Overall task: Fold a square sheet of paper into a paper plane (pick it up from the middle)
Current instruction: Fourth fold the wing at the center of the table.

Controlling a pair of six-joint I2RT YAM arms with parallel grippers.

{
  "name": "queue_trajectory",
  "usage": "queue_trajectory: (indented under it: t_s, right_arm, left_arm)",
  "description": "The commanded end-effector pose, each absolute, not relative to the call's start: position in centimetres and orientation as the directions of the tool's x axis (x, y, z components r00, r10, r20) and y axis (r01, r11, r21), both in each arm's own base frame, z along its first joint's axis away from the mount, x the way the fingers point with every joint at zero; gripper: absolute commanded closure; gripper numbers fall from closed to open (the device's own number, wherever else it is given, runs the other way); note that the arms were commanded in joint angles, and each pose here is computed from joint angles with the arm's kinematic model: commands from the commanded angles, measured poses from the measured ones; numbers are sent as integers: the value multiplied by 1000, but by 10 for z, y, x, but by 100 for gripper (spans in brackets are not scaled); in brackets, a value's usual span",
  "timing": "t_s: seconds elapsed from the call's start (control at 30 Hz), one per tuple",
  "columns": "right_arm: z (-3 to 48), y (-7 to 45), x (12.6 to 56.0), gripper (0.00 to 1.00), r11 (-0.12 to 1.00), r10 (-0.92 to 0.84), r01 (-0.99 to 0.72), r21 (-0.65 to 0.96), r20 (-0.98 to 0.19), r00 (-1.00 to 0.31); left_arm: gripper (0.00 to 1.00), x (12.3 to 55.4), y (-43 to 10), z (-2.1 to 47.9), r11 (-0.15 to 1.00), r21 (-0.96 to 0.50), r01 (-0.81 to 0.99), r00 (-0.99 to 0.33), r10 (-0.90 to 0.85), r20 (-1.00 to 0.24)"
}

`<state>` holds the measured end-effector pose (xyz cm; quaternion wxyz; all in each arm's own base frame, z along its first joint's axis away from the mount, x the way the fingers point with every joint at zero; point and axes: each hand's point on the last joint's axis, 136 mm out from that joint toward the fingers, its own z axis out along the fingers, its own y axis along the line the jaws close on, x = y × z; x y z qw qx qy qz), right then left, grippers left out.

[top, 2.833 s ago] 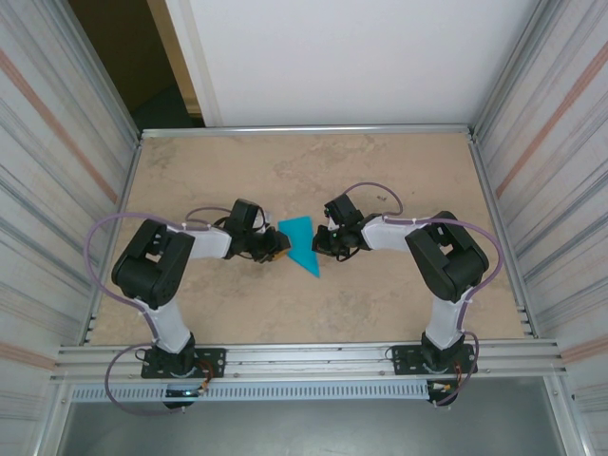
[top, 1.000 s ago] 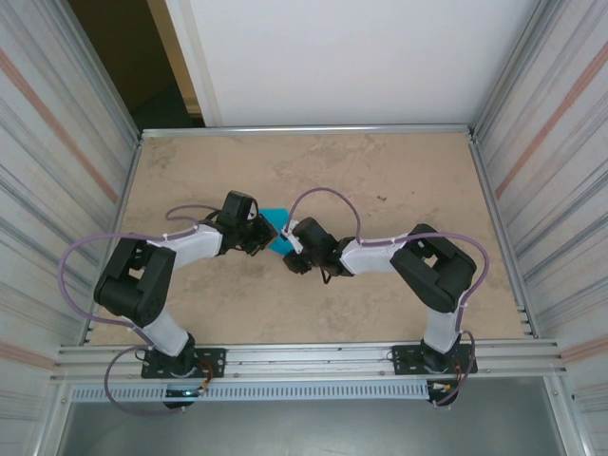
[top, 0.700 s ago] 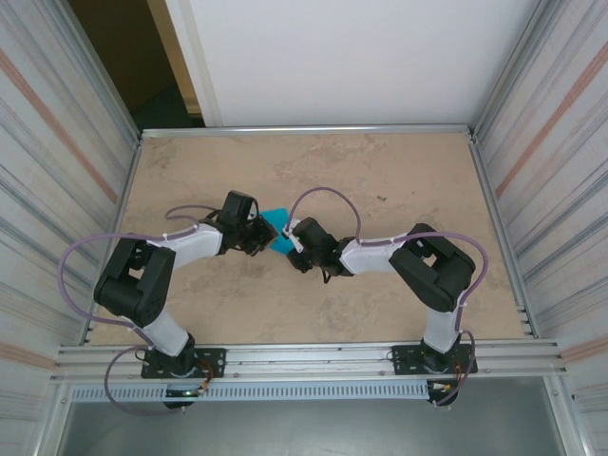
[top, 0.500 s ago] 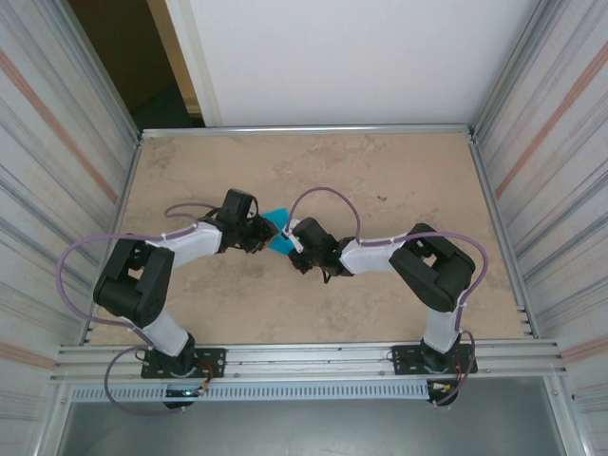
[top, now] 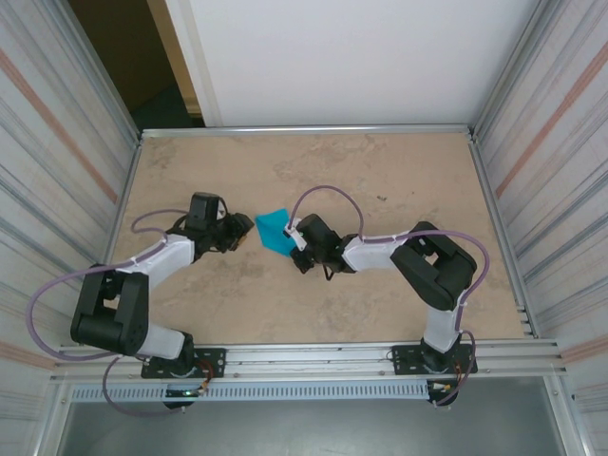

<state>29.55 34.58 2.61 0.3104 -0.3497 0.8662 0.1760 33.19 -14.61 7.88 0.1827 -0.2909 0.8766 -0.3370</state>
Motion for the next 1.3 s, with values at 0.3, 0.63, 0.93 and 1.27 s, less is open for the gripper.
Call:
queue_trajectory:
  t_s: [0.3,0.63,0.93,1.27]
  right_arm:
    - [22,353,293,92,678,-421,-682,274,-616,-666]
    - [26,350,294,93,677,-336,-612,408,-568,-751]
    - [23,342,297,93,700,-220,-491,520,-497,-840]
    - [20,332,291,93,698,-131,-388,602,-426,-895]
  left_arm:
    - [74,318,-185,62,631,-730,-262,-863,-492,-115]
    - [74,322,-198,62,620,-764,-176,-882,-445,-158]
    - [70,326,-215,63,594,-798,-104,-901,-396,-177]
    - [65,327,-232,63,597,-801,-32,-919,-332,-211]
